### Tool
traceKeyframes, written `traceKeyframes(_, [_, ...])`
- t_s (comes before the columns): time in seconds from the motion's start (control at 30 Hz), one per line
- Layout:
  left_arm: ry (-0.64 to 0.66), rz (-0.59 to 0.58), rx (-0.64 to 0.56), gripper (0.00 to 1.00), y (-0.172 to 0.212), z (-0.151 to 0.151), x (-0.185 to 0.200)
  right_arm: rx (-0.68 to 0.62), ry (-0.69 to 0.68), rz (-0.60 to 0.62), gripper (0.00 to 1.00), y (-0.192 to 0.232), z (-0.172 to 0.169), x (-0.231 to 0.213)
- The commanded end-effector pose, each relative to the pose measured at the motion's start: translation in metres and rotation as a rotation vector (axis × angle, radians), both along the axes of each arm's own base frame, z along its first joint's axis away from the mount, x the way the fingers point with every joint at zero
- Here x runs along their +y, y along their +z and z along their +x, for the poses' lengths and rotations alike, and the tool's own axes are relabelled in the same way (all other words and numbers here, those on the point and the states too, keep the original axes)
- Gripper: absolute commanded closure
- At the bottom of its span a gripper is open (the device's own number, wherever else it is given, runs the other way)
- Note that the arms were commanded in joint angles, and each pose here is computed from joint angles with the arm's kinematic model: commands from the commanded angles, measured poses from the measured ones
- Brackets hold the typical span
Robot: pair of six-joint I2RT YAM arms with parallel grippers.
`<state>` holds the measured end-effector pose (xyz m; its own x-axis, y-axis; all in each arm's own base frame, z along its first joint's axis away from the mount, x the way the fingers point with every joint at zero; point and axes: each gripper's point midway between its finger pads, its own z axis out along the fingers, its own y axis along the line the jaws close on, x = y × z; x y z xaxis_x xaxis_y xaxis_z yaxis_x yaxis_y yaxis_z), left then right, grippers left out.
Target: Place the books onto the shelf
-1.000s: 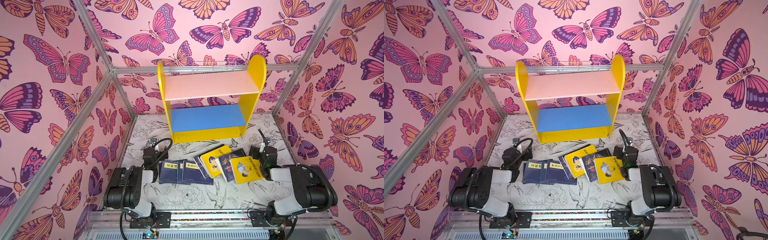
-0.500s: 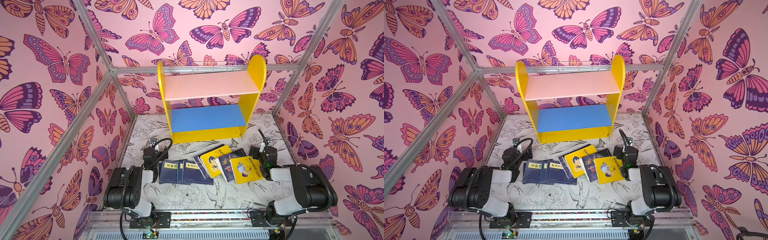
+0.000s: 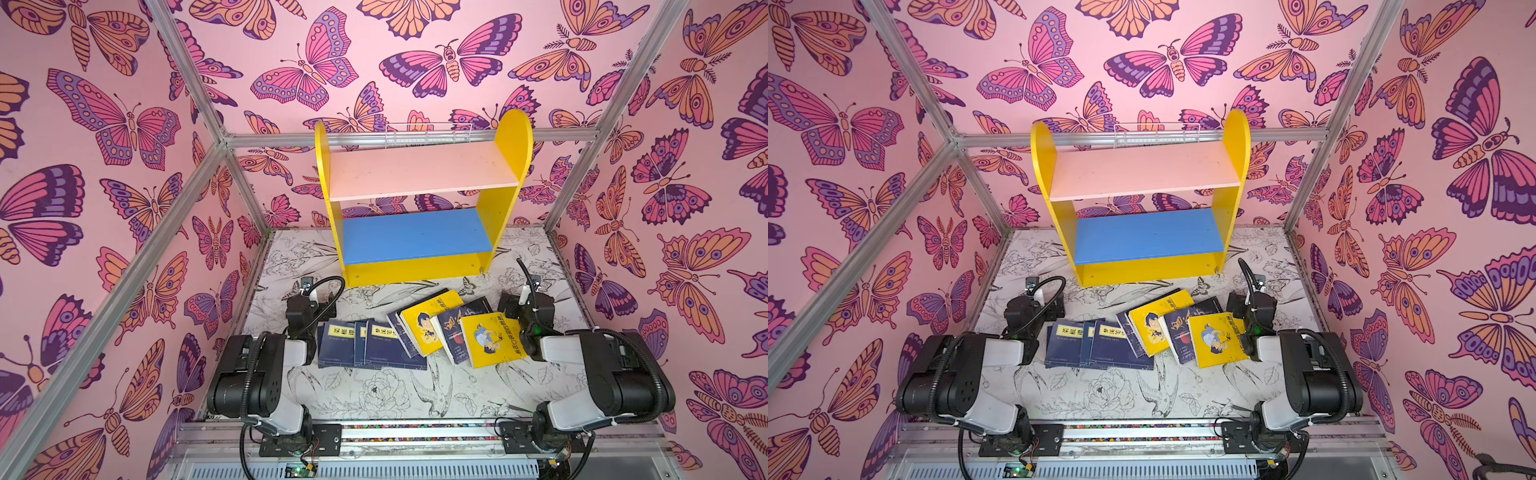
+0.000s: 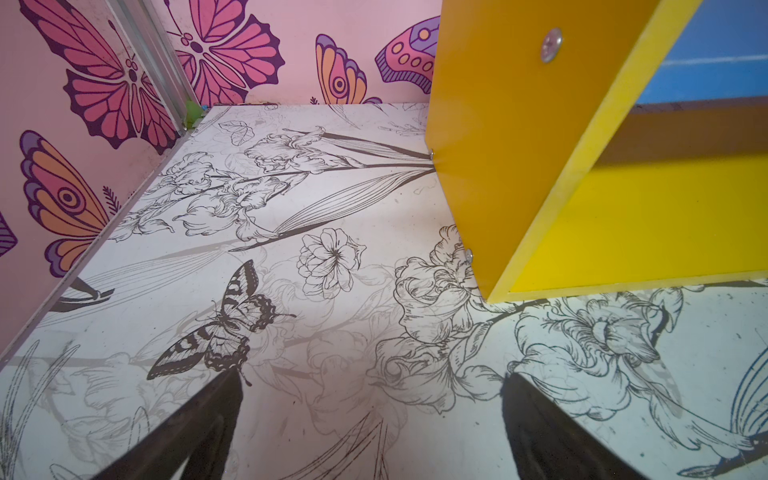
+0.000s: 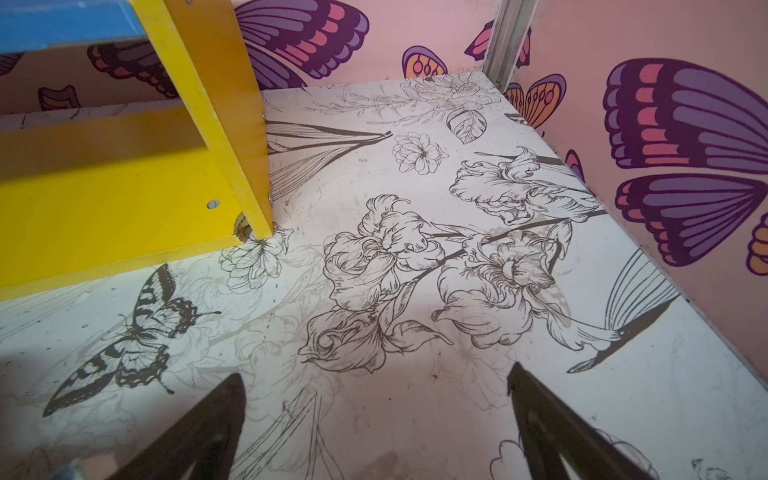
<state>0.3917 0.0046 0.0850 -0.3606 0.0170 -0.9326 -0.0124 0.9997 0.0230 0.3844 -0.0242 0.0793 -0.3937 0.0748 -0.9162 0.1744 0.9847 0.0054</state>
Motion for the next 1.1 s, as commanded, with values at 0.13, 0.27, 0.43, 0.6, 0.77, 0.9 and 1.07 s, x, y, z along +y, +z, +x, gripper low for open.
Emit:
traceKeyframes(0.13, [-0.013,0.006,-0.016,0.01,0.003,0.002,-0.003,-0.043,0.003,0.005,0.01,0.015,0.007,0.001])
traceKeyframes(0.27, [-0.02,-0.006,-0.005,0.01,0.003,0.002,-0.003,-0.041,0.017,0.021,0.01,0.014,0.007,0.001])
traceKeyframes(0.43, [-0.013,0.006,-0.006,0.01,0.009,0.003,-0.002,-0.047,0.027,0.016,0.01,0.015,0.007,0.002])
traceKeyframes(0.6, [0.332,-0.055,0.116,0.01,0.057,-0.003,0.042,-0.065,-0.084,0.009,0.0,0.034,0.006,-0.015])
traceKeyframes(0.77, [0.545,-0.031,0.013,0.01,0.083,-0.04,0.038,0.061,-0.276,0.093,0.09,0.053,-0.01,-0.035])
traceKeyframes(0.9, [0.505,-0.001,0.068,0.01,0.075,-0.061,-0.008,0.038,-0.441,0.257,0.1,0.063,-0.043,-0.041])
traceKeyframes(1.07, [0.386,-0.032,0.123,0.01,0.061,-0.044,-0.068,0.156,-0.59,0.452,0.11,0.047,-0.095,-0.032])
